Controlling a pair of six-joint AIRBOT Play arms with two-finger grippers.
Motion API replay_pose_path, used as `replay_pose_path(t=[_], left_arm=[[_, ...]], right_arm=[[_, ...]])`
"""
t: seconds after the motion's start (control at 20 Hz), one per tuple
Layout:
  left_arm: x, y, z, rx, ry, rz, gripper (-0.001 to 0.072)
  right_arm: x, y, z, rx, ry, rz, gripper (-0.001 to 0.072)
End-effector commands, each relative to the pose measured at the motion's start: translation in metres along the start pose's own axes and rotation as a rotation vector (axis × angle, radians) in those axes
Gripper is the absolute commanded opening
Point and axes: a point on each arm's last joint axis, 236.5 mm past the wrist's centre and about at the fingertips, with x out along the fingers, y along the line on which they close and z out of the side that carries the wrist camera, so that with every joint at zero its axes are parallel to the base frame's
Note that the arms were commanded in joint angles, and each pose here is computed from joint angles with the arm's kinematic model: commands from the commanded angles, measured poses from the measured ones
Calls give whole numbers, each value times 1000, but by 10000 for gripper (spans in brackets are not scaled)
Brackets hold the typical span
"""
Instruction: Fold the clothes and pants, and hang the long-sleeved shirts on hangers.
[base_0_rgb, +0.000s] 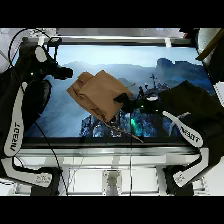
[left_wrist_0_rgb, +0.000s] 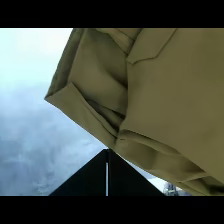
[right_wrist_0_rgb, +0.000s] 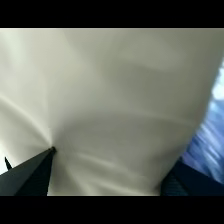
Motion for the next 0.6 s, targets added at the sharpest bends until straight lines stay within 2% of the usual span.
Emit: replay_pose_path(t=[0.0, 0.1, 0.15, 0.3, 0.35, 0.4, 0.55], left_arm=[[0, 1, 0, -1, 0, 1, 13], [0, 1, 0, -1, -1, 1, 13], [0, 1, 0, -1, -1, 1, 13], [0, 1, 0, -1, 0, 1, 13], [0, 1, 0, 0, 0, 1, 13], [0, 1, 0, 0, 0, 1, 13], [-1, 1, 0, 0, -2, 1, 13]], right_arm=[[16, 22, -2, -21, 6, 40, 675], [25, 28, -1, 2, -2, 57, 618], [31, 31, -3, 7, 7, 66, 545], [46, 43, -5, 15, 20, 96, 196], [48, 50, -3, 5, 19, 108, 37], [47, 58, 0, -6, 12, 122, 13], [29, 91, 39, -43, -56, 187, 13]])
